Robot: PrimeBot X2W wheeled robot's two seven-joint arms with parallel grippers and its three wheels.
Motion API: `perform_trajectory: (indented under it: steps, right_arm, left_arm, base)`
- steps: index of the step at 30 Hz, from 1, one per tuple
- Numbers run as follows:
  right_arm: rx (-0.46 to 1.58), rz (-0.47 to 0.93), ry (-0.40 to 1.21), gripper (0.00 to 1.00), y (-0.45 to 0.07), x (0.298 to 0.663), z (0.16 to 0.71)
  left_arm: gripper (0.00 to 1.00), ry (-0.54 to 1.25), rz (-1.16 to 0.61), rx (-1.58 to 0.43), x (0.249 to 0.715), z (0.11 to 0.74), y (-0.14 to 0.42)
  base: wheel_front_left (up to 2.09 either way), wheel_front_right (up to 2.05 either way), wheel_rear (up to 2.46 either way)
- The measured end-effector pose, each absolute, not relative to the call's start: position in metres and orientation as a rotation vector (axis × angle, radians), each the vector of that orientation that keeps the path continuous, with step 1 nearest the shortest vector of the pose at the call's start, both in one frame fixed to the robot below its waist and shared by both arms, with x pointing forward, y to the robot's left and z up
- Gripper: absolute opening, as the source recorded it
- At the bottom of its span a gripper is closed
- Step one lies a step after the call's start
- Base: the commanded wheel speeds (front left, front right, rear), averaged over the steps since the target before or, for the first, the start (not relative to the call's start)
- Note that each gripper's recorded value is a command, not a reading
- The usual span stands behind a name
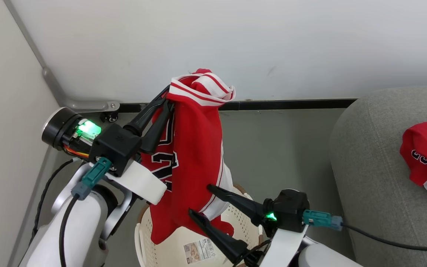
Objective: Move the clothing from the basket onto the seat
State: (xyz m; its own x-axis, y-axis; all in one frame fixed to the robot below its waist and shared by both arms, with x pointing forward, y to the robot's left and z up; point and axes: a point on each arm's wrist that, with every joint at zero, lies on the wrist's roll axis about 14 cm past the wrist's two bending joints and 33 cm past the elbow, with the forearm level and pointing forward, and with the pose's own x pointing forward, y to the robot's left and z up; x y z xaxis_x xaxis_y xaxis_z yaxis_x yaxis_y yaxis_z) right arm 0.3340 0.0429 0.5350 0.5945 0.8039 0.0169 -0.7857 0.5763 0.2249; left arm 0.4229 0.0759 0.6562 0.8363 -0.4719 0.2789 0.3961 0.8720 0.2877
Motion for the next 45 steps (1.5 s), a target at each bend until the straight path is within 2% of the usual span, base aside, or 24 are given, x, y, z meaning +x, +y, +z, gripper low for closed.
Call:
perform_trajectory:
  steps: [4,22,33,36,37,40,41,43,45]
  right_arm:
    - [0.21,0.935,0.091,1.0,0.049,0.335,0.532]
    - [0.088,0.759,0.013,1.0,0.021,0.378,0.524]
    - [0.083,0.762,0.002,1.0,0.031,0.385,0.528]
    - [0.076,0.764,0.001,0.67,0.033,0.389,0.53]
    - [0.073,0.763,-0.003,0.49,0.034,0.39,0.531]
    - [0.052,0.766,-0.013,0.34,0.035,0.395,0.533]
    - [0.042,0.768,-0.018,0.25,0.036,0.396,0.534]
    - [0.038,0.772,-0.033,0.0,0.037,0.398,0.538]
    - [0.021,0.774,-0.043,0.0,0.038,0.401,0.54]
  left_arm:
    - [0.0,-0.343,-0.468,0.234,0.422,0.657,0.072]
    - [0.0,-0.357,-0.499,0.236,0.41,0.672,0.056]
    - [0.0,-0.389,-0.542,0.217,0.396,0.682,0.042]
    - [0.0,-0.395,-0.548,0.206,0.393,0.684,0.04]
    - [0.0,-0.396,-0.548,0.206,0.392,0.685,0.04]
    - [0.0,-0.396,-0.547,0.207,0.39,0.685,0.041]
    - [0.0,-0.394,-0.545,0.208,0.39,0.685,0.042]
    - [0.0,-0.391,-0.541,0.21,0.39,0.685,0.043]
    - [0.0,-0.389,-0.538,0.205,0.391,0.685,0.045]
  base:
    - [0.0,0.0,0.0]
    - [0.0,0.0,0.0]
    - [0.0,0.0,0.0]
    - [0.0,0.0,0.0]
    - [0.0,0.0,0.0]
    - [0.0,0.0,0.0]
    - [0.0,0.0,0.0]
    - [0.0,0.0,0.0]
    - [0.0,0.0,0.0]
